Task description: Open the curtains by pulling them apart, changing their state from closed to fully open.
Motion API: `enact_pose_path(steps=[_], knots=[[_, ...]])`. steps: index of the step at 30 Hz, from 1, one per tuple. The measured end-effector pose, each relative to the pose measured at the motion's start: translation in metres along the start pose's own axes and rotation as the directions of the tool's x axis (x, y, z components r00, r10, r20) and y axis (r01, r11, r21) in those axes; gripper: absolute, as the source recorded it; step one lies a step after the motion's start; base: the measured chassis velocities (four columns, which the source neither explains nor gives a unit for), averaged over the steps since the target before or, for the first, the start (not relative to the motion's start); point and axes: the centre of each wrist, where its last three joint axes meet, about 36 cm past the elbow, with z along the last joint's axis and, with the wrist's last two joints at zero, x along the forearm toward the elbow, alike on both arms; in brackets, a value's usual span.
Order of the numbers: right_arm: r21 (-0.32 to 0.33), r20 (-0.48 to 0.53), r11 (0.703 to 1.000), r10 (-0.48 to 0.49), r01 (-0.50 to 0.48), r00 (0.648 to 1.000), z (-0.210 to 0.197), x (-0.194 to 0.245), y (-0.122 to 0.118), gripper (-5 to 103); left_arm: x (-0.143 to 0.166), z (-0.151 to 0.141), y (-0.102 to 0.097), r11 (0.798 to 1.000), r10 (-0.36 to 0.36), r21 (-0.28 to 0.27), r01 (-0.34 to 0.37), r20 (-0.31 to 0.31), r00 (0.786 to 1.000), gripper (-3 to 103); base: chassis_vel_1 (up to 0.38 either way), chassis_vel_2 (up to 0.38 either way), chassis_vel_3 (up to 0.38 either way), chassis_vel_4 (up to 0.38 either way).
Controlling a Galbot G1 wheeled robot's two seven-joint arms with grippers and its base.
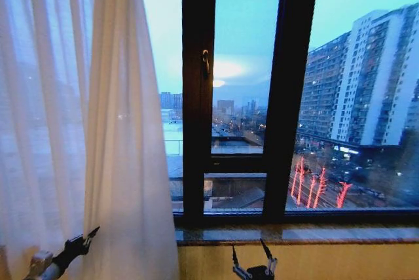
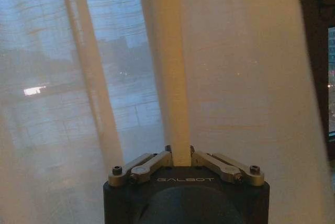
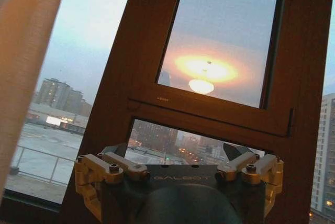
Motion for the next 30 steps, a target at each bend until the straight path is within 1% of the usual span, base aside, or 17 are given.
enact_pose_path(steps=[10,18,25,30], knots=[[0.019,0.006,1.000,-0.016,0.016,1.000,0.002,-0.003,0.003,100,0.000,0.006,-0.001,1.000,-0.009,0.012,0.009,-0.002,1.000,0,0.000,0.000,0.000,0.000],[0.021,0.011,1.000,-0.016,0.016,1.000,0.002,-0.005,0.003,100,0.001,0.006,-0.001,1.000,-0.009,0.012,0.009,-0.002,1.000,0,0.117,0.086,-0.097,-0.107],[0.042,0.020,0.999,0.008,-0.009,1.000,0.010,-0.011,-0.007,100,0.004,0.007,0.000,1.000,-0.008,0.002,0.008,-0.003,1.000,0,0.151,0.155,-0.145,-0.163],[0.048,0.028,0.999,0.021,-0.022,0.999,0.015,-0.013,-0.013,100,0.006,0.009,0.001,1.000,0.002,-0.006,-0.002,-0.006,1.000,0,0.030,0.029,-0.043,-0.017]])
